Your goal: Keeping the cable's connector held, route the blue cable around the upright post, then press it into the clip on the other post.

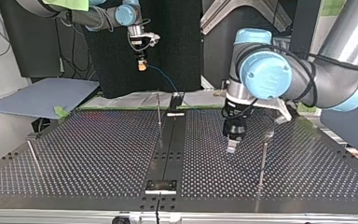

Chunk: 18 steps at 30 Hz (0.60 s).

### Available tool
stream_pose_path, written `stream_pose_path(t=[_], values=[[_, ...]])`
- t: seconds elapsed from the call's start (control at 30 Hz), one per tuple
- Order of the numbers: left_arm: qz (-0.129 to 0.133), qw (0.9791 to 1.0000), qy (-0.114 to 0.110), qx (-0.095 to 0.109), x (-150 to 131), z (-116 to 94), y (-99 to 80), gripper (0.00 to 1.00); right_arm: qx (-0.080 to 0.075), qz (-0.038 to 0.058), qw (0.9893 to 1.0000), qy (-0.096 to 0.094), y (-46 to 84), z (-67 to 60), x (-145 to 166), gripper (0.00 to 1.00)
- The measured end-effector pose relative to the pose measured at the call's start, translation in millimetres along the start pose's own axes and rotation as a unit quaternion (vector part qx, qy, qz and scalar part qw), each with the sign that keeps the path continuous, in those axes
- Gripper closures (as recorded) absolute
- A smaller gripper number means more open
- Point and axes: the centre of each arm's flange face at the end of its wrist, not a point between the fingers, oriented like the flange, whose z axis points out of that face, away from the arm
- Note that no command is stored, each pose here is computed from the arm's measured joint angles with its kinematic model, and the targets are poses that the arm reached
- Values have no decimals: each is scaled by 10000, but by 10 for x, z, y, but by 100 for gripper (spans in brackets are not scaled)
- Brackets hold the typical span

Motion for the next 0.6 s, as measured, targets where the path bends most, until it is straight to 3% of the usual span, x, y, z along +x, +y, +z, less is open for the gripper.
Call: stream_pose_path(t=[0.17,0.33,0.6], values=[[145,9998,102,-118,192,176,-89,2,28,0,10000,1,-5,1,0,100],[162,9993,95,-322,342,364,-86,2,38,-6,10000,0,-10,0,0,100],[263,9984,188,-462,511,515,-80,2,70,-10,10000,1,-28,-4,-3,100]])
